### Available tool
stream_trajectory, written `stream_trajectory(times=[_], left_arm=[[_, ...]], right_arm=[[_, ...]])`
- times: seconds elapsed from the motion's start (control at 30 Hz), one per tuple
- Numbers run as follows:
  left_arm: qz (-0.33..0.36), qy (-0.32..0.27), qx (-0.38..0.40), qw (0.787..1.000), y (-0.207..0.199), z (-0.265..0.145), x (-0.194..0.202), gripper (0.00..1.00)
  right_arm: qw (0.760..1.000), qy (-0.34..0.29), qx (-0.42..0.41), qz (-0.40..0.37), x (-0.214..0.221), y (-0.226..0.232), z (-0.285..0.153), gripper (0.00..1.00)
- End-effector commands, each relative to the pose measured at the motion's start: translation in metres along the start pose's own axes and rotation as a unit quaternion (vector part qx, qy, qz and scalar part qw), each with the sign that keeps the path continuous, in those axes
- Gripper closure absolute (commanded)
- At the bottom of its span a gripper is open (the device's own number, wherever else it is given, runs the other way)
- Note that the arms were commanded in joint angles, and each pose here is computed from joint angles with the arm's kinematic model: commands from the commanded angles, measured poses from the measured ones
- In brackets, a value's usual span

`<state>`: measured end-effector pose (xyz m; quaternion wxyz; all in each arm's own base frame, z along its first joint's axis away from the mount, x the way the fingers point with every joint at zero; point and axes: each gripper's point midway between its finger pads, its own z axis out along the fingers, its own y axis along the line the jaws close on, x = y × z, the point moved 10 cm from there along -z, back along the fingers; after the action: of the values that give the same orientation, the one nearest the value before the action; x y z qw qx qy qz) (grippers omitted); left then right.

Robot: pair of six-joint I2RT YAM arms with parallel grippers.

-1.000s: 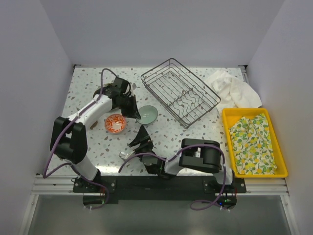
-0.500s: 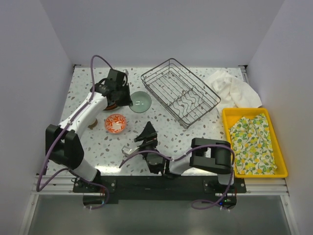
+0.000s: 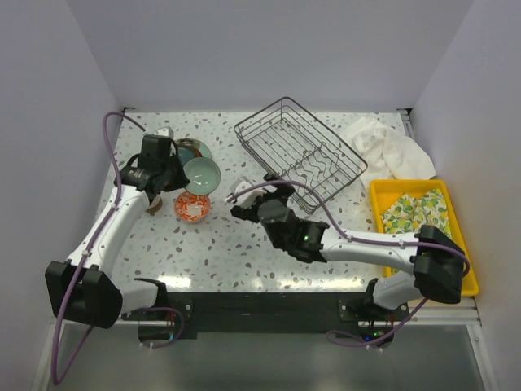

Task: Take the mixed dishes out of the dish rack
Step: Place the bowl at the center of the board.

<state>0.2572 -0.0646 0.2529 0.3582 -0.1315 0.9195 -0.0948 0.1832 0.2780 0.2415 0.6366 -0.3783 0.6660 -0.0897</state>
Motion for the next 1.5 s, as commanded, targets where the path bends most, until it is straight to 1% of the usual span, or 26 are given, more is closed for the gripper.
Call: stream_trajectory(times=[0.0, 0.03, 0.07, 0.1, 0.13, 0.2, 0.23, 0.27, 0.3, 0.37, 0.4, 0.53, 0.7, 1.0, 1.13, 1.17, 1.23, 1.27, 1.47], left_arm=[[-0.007, -0.037, 0.006, 0.999, 0.008, -0.004, 0.001, 1.00], [-0.008, -0.035, 0.002, 0.999, 0.010, -0.003, 0.004, 1.00], [-0.008, -0.037, 0.001, 0.999, 0.012, -0.003, 0.006, 1.00], [-0.011, -0.032, -0.005, 0.999, 0.016, 0.000, 0.011, 1.00], [-0.011, -0.032, -0.007, 0.999, 0.017, 0.001, 0.012, 1.00], [-0.013, -0.027, -0.014, 0.999, 0.022, 0.006, 0.017, 1.00], [-0.013, -0.028, -0.014, 0.999, 0.022, 0.009, 0.017, 1.00], [-0.013, -0.025, -0.016, 0.999, 0.023, 0.011, 0.019, 1.00], [-0.014, -0.021, -0.019, 1.000, 0.024, 0.015, 0.019, 1.00], [-0.015, -0.018, -0.021, 1.000, 0.025, 0.019, 0.020, 1.00], [-0.015, -0.014, -0.023, 1.000, 0.026, 0.022, 0.020, 1.00], [-0.012, -0.013, -0.042, 0.999, 0.031, 0.029, 0.024, 1.00], [-0.008, 0.002, -0.058, 0.998, 0.038, 0.039, 0.030, 1.00], [-0.002, 0.028, -0.068, 0.997, 0.044, 0.055, 0.041, 1.00], [0.000, 0.036, -0.073, 0.997, 0.045, 0.058, 0.043, 0.92], [0.002, 0.038, -0.072, 0.997, 0.045, 0.058, 0.044, 0.88], [0.004, 0.044, -0.074, 0.996, 0.045, 0.059, 0.044, 0.85], [0.005, 0.045, -0.075, 0.996, 0.045, 0.059, 0.044, 0.82], [0.009, 0.052, -0.077, 0.996, 0.046, 0.057, 0.044, 0.72]], right_arm=[[0.986, 0.058, -0.069, 0.143, 0.002, -0.026, 0.006, 0.02], [0.983, 0.083, -0.064, 0.152, 0.009, -0.037, 0.010, 0.02], [0.976, 0.084, -0.067, 0.191, 0.004, -0.043, 0.012, 0.02], [0.972, 0.086, -0.071, 0.208, 0.005, -0.049, 0.014, 0.02], [0.957, 0.092, -0.076, 0.263, 0.008, -0.060, 0.016, 0.02], [0.942, 0.094, -0.083, 0.311, 0.013, -0.070, 0.018, 0.02], [0.929, 0.103, -0.070, 0.348, 0.022, -0.080, 0.021, 0.02], [0.921, 0.097, -0.087, 0.367, 0.022, -0.084, 0.019, 0.02], [0.914, 0.106, -0.075, 0.384, 0.032, -0.093, 0.021, 0.02], [0.898, 0.105, -0.084, 0.418, 0.036, -0.100, 0.020, 0.02], [0.894, 0.112, -0.075, 0.428, 0.044, -0.106, 0.021, 0.02], [0.877, 0.116, -0.069, 0.461, 0.056, -0.115, 0.018, 0.02], [0.869, 0.119, -0.067, 0.476, 0.065, -0.119, 0.015, 0.02], [0.869, 0.122, -0.068, 0.474, 0.070, -0.120, 0.014, 0.02], [0.868, 0.122, -0.070, 0.476, 0.071, -0.120, 0.014, 0.02], [0.869, 0.119, -0.069, 0.476, 0.070, -0.121, 0.014, 0.02], [0.869, 0.119, -0.069, 0.475, 0.070, -0.122, 0.014, 0.02], [0.870, 0.119, -0.068, 0.474, 0.070, -0.122, 0.014, 0.02], [0.868, 0.117, -0.074, 0.477, 0.069, -0.122, 0.015, 0.02]])
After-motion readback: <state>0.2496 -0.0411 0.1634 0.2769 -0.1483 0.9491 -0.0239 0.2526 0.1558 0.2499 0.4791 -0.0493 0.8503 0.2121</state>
